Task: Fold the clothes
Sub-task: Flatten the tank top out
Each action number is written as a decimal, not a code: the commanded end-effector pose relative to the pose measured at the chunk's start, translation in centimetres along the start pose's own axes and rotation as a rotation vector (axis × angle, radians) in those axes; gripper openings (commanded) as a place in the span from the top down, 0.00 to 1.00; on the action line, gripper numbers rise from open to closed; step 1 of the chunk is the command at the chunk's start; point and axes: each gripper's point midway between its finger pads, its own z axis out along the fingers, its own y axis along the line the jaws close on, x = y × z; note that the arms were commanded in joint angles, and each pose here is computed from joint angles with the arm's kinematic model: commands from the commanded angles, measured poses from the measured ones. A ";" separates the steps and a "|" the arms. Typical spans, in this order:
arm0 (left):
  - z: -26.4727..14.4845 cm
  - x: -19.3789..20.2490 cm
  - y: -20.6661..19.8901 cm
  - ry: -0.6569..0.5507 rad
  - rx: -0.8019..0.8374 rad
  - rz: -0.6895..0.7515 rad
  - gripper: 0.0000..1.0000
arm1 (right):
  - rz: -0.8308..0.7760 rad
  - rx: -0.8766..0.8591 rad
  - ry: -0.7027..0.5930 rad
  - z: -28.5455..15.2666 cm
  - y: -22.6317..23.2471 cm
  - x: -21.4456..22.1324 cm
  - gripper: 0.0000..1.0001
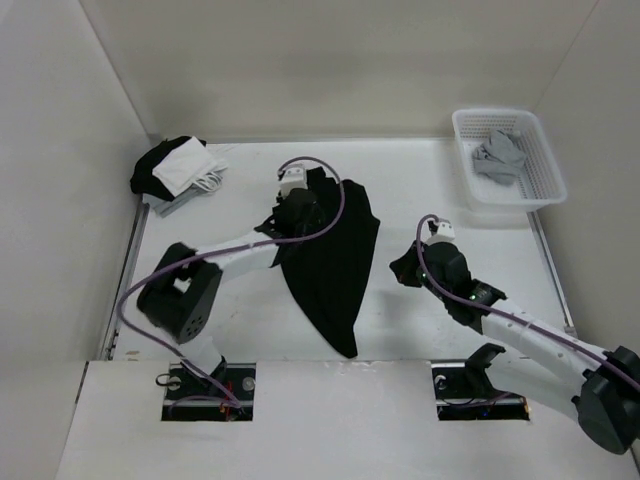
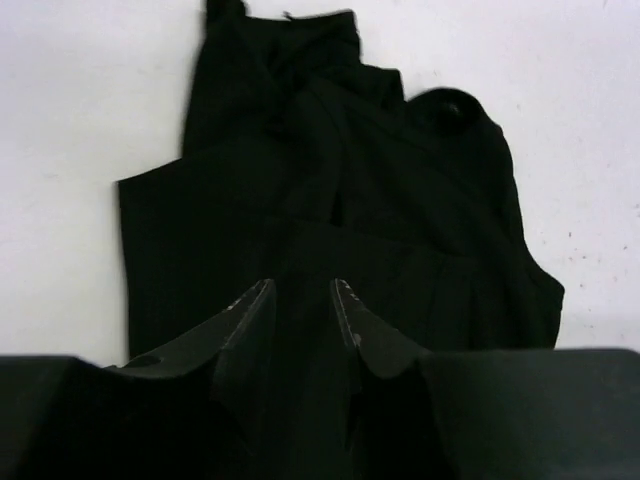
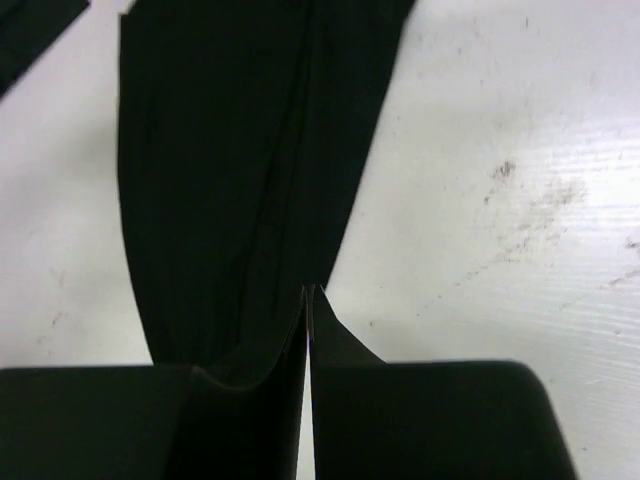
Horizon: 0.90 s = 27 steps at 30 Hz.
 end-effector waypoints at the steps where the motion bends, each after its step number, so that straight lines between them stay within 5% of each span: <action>1: 2.0 -0.3 -7.2 0.042 0.149 0.081 0.72 | 0.108 -0.124 -0.062 1.2 2.1 -1.4 0.93; 3: 2.8 2.6 -11.0 0.105 0.191 0.131 0.73 | 0.131 -0.100 -0.079 2.2 1.2 -1.4 0.92; 11: 5.8 6.9 -14.9 0.172 0.196 0.214 0.75 | 0.169 -0.106 -0.092 2.4 -0.3 -0.7 0.90; 27: 8.0 6.5 -13.5 0.077 0.018 0.227 0.79 | 0.164 -0.139 -0.063 2.5 -0.3 0.6 0.89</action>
